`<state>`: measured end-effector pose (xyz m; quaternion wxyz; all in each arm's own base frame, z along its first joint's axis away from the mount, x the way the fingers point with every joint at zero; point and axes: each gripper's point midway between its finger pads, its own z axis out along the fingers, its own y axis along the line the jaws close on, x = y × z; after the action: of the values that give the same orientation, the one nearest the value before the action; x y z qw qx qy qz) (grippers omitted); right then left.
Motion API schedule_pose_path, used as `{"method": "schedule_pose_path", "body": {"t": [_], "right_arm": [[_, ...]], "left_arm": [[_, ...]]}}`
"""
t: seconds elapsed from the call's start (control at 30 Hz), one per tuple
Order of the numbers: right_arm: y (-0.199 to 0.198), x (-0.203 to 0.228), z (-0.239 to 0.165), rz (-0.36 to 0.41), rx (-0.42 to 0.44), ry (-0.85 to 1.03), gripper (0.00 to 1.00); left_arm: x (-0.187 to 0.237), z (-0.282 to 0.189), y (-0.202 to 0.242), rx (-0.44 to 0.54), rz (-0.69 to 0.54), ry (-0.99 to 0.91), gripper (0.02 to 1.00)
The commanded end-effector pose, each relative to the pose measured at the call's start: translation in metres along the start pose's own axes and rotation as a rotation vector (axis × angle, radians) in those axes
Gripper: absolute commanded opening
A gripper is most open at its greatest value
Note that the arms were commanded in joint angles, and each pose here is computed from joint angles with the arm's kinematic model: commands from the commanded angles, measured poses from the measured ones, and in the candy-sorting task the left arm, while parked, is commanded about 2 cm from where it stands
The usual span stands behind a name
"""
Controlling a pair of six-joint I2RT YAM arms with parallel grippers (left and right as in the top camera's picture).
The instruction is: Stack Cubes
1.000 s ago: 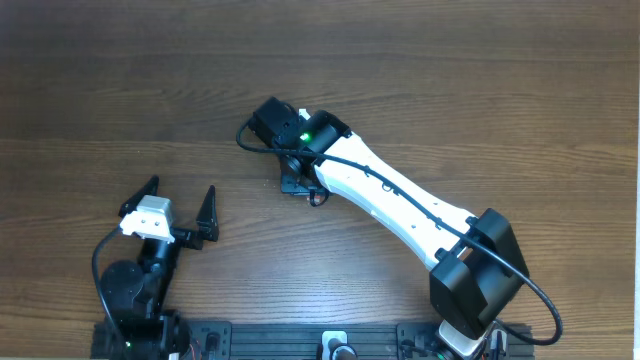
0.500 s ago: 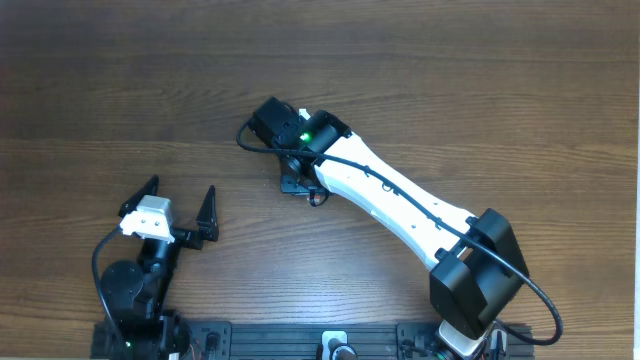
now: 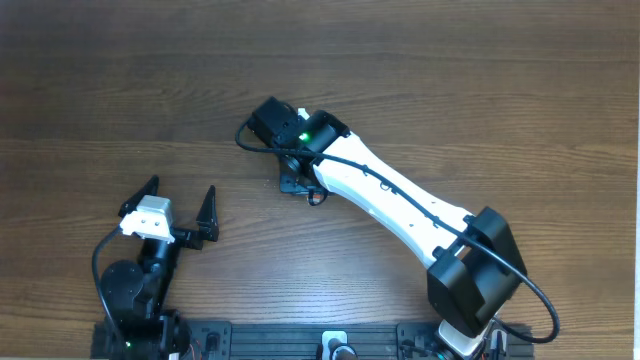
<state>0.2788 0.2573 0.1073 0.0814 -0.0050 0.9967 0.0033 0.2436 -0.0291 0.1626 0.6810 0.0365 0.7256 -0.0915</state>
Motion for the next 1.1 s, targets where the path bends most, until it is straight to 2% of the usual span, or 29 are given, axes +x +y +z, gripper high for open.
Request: {"method": "schedule_pose_path", "body": {"t": [0.03, 0.17, 0.33, 0.43, 0.63, 0.8, 0.97, 1.1], "right_arm": [[0.006, -0.003, 0.003, -0.007, 0.002, -0.010, 0.316], [0.007, -0.005, 0.003, -0.009, -0.002, -0.014, 0.489], [0.005, -0.006, 0.003, -0.011, 0.000, -0.015, 0.860], [0.004, -0.007, 0.003, -0.006, 0.001, -0.015, 0.991], [-0.001, -0.016, -0.005, 0.006, 0.008, -0.054, 0.993], [-0.012, -0.036, -0.041, -0.016, -0.027, -0.157, 0.991], [-0.054, -0.065, -0.087, -0.021, -0.072, -0.268, 0.991], [-0.098, -0.085, -0.121, -0.031, -0.062, -0.372, 0.991]], "left_arm": [[0.001, 0.000, -0.001, 0.009, 0.012, -0.002, 1.000], [0.001, 0.000, -0.001, 0.009, 0.012, -0.002, 1.000], [0.001, 0.000, -0.001, 0.009, 0.012, -0.002, 1.000], [0.001, 0.000, -0.001, 0.009, 0.012, -0.002, 1.000], [0.001, 0.000, -0.001, 0.009, 0.012, -0.002, 1.000], [0.001, 0.000, -0.001, 0.009, 0.012, -0.002, 1.000], [0.001, 0.000, -0.001, 0.009, 0.012, -0.002, 0.998], [0.001, 0.000, -0.001, 0.009, 0.012, -0.002, 1.000]]}}
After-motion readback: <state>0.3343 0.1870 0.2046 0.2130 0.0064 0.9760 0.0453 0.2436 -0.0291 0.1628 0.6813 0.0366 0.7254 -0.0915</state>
